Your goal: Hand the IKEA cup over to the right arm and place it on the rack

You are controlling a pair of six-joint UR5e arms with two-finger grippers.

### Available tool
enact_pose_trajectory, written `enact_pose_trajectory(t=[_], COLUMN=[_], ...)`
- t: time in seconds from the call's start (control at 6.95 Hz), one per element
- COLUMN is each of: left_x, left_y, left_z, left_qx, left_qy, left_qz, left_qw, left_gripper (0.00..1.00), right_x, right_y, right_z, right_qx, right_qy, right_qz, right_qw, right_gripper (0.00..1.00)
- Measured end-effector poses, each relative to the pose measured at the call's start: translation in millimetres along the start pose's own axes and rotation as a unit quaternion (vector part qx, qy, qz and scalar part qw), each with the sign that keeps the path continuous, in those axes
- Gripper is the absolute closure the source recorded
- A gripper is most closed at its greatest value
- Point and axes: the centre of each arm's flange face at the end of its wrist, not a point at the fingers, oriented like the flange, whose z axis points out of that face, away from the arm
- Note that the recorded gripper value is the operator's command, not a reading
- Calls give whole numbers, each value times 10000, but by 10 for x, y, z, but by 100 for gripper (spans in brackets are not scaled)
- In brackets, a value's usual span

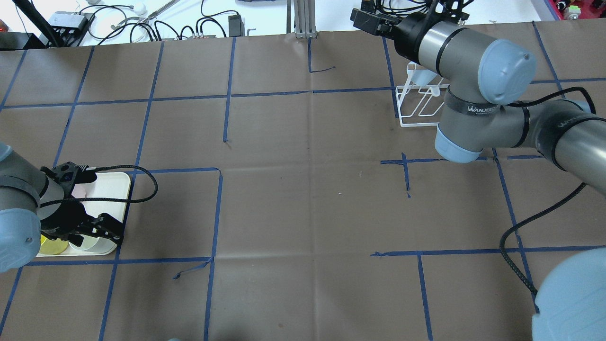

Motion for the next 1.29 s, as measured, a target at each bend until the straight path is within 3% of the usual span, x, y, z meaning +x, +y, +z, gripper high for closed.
enact_pose_trajectory(t=[0.14, 0.43, 0.58, 1.01, 1.15, 1.29], left_x=[-27, -65, -90, -156, -163, -169], left_y=[-42, -103, -147, -256, -260, -260], left_z=[37, 65, 109, 266, 280, 285], left_qx=[70, 168, 182, 167, 149, 140], left_qy=[-59, -133, -146, -162, -165, -167], left_qz=[1, 4, 10, 35, 37, 34], left_qw=[10000, 9998, 9997, 9997, 9997, 9998], left_gripper=[2, 2, 1, 2, 15, 51], right_x=[-45, -73, -80, -37, -24, -23], right_y=[145, 374, 415, 536, 567, 569], right_z=[14, 17, 19, 26, 27, 29], right_qx=[-223, -597, -690, -821, -854, -866], right_qy=[-203, -430, -493, -477, -459, -454], right_qz=[555, 1471, 1720, 1981, 2119, 2256], right_qw=[9980, 9864, 9814, 9756, 9725, 9693], right_gripper=[0, 0, 0, 0, 0, 0])
